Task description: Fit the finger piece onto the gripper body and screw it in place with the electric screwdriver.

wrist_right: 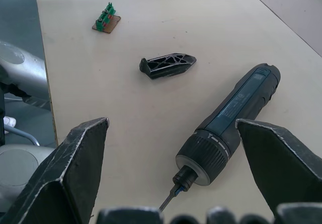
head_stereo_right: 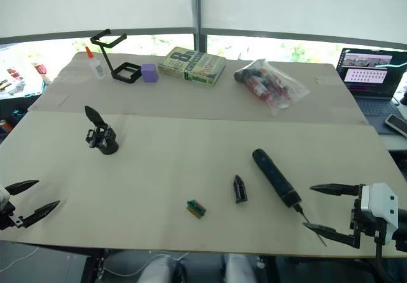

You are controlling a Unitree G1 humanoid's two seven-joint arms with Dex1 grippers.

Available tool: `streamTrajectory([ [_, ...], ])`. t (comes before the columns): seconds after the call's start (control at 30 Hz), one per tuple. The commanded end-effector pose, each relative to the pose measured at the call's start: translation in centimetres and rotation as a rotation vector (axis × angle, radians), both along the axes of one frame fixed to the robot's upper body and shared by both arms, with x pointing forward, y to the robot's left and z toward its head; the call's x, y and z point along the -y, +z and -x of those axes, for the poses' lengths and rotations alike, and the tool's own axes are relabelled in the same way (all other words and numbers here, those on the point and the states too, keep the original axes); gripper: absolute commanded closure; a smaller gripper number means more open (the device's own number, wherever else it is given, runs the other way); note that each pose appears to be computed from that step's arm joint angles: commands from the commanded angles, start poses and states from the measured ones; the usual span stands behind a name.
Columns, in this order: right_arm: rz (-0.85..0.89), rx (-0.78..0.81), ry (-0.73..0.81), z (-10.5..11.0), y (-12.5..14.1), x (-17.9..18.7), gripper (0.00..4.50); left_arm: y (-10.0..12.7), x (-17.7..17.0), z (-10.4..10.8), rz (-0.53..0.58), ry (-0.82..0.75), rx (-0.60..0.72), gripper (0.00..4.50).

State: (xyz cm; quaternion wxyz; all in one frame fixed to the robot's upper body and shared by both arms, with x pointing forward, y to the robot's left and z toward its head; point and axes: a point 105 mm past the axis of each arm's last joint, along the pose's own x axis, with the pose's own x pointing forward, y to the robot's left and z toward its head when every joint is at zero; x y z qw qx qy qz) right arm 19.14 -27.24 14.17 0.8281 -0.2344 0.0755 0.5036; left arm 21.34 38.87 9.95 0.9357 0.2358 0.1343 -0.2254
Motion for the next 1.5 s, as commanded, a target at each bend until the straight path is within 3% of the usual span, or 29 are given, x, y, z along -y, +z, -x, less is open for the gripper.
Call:
streamTrajectory([
  [0.03, -0.096, 0.103, 0.030, -0.5, 1.8, -1.7, 0.04, 1.7, -0.4, 0.0, 0.075, 0.050, 0.087, 0.00],
  [0.13, -0.332, 0.199, 0.123, -0.6, 4.2, -5.8, 0.04, 2.3, -1.1, 1.0, 0.276, 0.191, 0.186, 0.00],
  [0.3, -0.440, 0.270, 0.193, -0.3, 5.4, -9.2, 0.04, 0.4, -2.4, 3.9, 0.322, 0.377, 0.222, 0.00],
  [0.4, -0.472, 0.326, 0.217, -0.4, 6.0, -10.6, 0.04, -0.3, -1.6, 4.2, 0.363, 0.387, 0.219, 0.00],
  [0.47, -0.479, 0.319, 0.226, -0.5, 6.0, -11.2, 0.04, 0.0, 0.2, 3.2, 0.455, 0.327, 0.208, 0.00],
  [0.63, -0.438, 0.297, 0.250, -0.7, 5.8, -11.4, 0.04, 1.1, 3.8, -1.7, 0.472, 0.226, 0.212, 0.00],
  [0.8, -0.430, 0.306, 0.265, -1.0, 6.1, -11.7, 0.04, 0.1, 6.3, -6.6, 0.392, 0.167, 0.148, 0.00],
  [1.0, -0.426, 0.323, 0.262, -1.0, 6.3, -12.1, 0.04, 0.1, 7.2, -10.5, 0.344, 0.137, 0.148, 0.00],
  [1.2, -0.421, 0.329, 0.246, -1.0, 6.3, -12.3, 0.04, 0.2, 8.1, -13.4, 0.301, 0.138, 0.175, 0.00],
  [1.5, -0.419, 0.324, 0.221, -0.9, 6.3, -12.1, 0.04, 0.0, 9.4, -14.6, 0.364, 0.082, 0.163, 0.00],
])
